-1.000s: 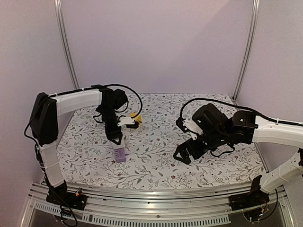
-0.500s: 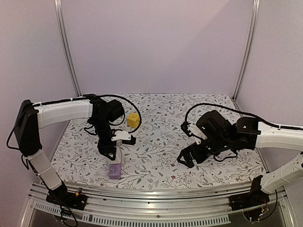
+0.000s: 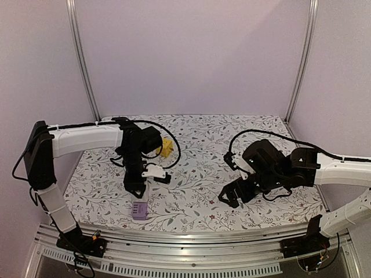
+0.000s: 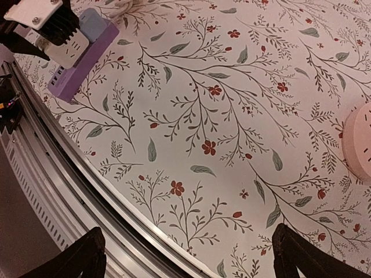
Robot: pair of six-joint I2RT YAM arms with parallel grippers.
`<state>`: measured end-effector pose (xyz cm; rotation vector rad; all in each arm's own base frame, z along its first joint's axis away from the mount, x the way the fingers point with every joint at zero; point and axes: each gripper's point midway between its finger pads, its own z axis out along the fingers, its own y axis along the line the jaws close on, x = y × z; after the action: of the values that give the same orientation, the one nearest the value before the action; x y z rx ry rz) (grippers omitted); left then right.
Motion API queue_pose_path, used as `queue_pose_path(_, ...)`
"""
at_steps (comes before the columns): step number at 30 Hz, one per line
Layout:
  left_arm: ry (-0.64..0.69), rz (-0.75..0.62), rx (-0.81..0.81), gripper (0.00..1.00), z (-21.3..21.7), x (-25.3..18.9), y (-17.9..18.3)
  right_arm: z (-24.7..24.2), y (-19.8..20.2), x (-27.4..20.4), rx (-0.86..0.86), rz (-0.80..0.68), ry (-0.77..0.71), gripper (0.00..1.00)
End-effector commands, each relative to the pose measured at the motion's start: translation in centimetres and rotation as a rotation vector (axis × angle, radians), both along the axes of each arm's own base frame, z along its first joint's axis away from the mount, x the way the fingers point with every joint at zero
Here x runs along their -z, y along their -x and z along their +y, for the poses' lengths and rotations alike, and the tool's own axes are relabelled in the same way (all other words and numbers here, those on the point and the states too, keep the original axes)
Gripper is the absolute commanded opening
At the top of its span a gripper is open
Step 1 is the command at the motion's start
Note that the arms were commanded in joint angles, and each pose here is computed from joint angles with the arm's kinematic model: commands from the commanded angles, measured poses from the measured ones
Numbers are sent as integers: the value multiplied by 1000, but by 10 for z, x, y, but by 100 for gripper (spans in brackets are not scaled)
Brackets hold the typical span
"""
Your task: Insert the plug
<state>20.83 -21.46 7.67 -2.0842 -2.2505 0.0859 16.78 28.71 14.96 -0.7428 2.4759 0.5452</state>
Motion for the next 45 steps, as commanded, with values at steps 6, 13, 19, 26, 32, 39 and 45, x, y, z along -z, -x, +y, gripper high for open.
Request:
queue_pose_path(6, -308, 121, -14, 0, 23, 71, 22, 3, 2, 1, -18, -6, 0, 99)
queue_pose_path(13, -318, 175, -10, 0, 39, 94, 40, 1, 4, 2, -38, -11, 9, 99)
queue_pose_path(19, -101, 290, -19, 0, 19, 81, 49, 6, 6, 2, -67, 3, 13, 99)
queue_pose_path(26, -129, 324, -54, 0, 34, 90, 31, 11, 7, 0, -96, 12, 29, 99)
queue_pose_path(32, -225, 295, -57, 0, 32, 100, 26, 15, 5, -1, -111, 7, 41, 99)
queue_pose_path(39, -114, 229, -115, 0, 12, 61, 13, 18, 2, -6, -100, -3, 26, 99)
queue_pose_path(45, -71, 138, -128, 0, 9, 12, -2, 24, -4, -18, -103, -45, -2, 99)
